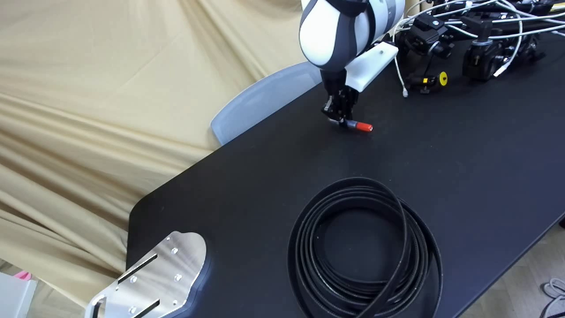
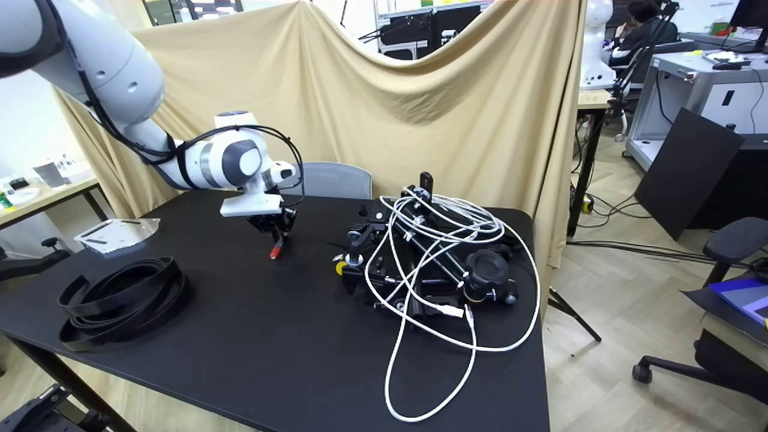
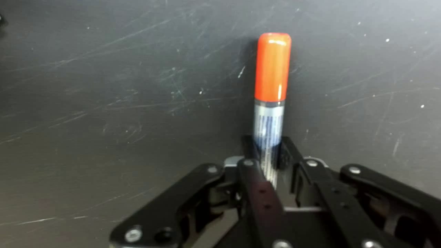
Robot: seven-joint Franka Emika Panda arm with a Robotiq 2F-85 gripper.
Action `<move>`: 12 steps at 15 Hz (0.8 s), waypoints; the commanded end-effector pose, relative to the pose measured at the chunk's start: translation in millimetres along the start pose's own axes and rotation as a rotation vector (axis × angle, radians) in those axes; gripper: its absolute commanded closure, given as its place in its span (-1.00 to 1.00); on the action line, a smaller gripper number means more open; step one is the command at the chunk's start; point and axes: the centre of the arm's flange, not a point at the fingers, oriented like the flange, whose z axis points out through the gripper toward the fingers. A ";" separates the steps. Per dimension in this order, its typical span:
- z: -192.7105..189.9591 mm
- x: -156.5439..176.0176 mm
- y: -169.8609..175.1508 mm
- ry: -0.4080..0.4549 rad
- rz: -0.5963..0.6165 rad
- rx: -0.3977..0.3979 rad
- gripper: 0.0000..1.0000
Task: Move the pen downwards
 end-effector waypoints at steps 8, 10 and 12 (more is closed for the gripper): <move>-91.6 -66.2 -16.1 -0.088 -0.023 0.002 0.89; -98.7 -85.0 -23.2 -0.094 -0.027 0.003 0.89; -101.6 -104.4 -30.0 -0.087 -0.028 0.006 0.89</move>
